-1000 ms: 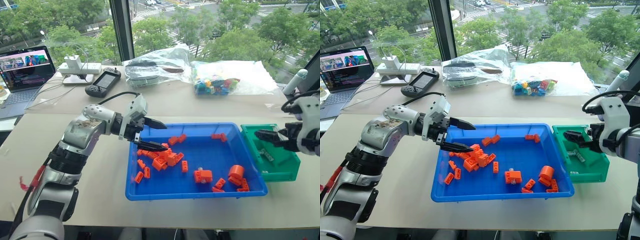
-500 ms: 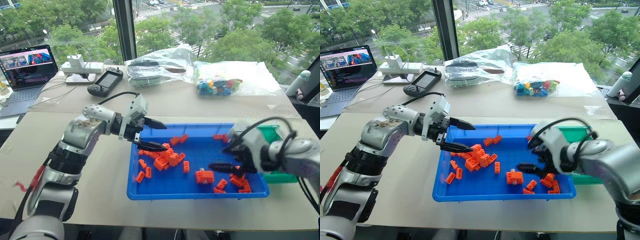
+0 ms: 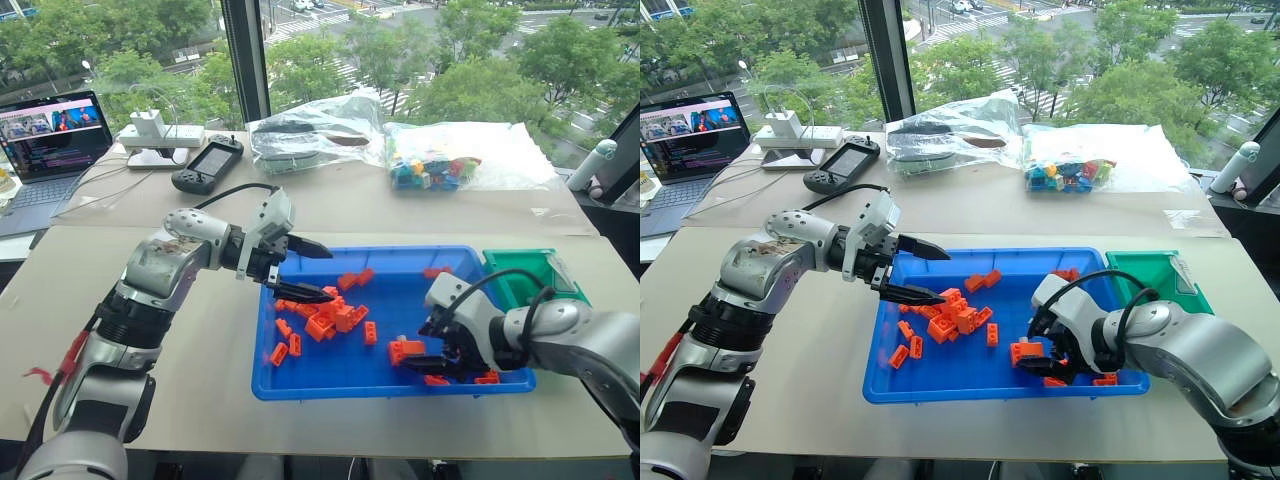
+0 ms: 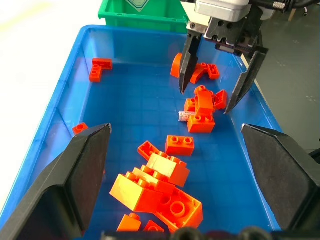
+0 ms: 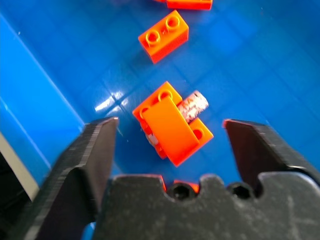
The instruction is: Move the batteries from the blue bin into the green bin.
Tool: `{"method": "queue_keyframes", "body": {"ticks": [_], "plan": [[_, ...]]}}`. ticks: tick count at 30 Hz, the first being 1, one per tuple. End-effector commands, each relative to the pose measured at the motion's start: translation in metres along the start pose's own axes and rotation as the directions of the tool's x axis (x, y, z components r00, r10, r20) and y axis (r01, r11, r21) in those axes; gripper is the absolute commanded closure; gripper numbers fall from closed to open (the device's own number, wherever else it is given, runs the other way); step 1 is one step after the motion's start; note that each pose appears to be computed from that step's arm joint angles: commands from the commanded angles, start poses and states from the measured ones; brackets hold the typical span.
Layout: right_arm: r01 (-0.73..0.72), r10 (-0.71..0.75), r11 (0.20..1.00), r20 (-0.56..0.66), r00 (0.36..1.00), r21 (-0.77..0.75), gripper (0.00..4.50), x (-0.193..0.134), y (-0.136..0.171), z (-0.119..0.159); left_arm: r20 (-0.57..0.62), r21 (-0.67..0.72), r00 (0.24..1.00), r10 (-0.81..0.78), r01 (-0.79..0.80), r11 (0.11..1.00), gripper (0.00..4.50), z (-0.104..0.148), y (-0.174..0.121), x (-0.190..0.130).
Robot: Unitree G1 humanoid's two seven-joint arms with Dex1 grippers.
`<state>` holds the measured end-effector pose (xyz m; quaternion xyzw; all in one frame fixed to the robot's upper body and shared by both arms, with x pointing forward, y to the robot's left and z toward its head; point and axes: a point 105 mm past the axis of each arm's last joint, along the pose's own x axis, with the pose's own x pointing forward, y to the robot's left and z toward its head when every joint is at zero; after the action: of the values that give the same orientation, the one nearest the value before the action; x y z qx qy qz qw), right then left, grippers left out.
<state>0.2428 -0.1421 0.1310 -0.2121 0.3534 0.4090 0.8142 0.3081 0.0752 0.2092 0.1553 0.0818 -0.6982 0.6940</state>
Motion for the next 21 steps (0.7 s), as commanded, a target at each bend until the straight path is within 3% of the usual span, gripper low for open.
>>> {"method": "queue_keyframes", "body": {"ticks": [1, 5, 12, 16, 20, 21], "plan": [[0.022, -0.022, 1.000, 0.026, 0.999, -0.015, 2.44, 0.000, -0.002, 0.005, -0.006, 0.041, 1.000, -0.011, 0.011, 0.999, 0.00, 0.008, -0.003, -0.002], [0.038, -0.038, 0.999, 0.049, 0.998, -0.009, 3.60, -0.005, -0.006, 0.009, -0.007, 0.041, 1.000, -0.009, 0.010, 0.999, 0.00, 0.008, -0.003, -0.003], [0.151, -0.153, 0.988, 0.170, 0.973, 0.029, 3.60, -0.027, -0.035, 0.035, -0.005, 0.045, 1.000, -0.010, 0.010, 0.999, 0.00, 0.008, -0.003, -0.001], [0.293, -0.297, 0.955, 0.136, 0.945, 0.050, 3.60, -0.029, -0.064, 0.031, -0.004, 0.046, 1.000, -0.009, 0.009, 0.999, 0.00, 0.009, -0.002, -0.001], [0.485, -0.489, 0.872, 0.074, 0.869, 0.071, 3.60, -0.034, -0.104, 0.021, -0.003, 0.045, 1.000, -0.006, 0.006, 0.999, 0.00, 0.009, -0.002, -0.001], [0.504, -0.508, 0.861, 0.062, 0.859, 0.075, 3.10, -0.036, -0.108, 0.019, -0.003, 0.045, 1.000, -0.006, 0.006, 0.999, 0.00, 0.008, -0.002, -0.001]]}}
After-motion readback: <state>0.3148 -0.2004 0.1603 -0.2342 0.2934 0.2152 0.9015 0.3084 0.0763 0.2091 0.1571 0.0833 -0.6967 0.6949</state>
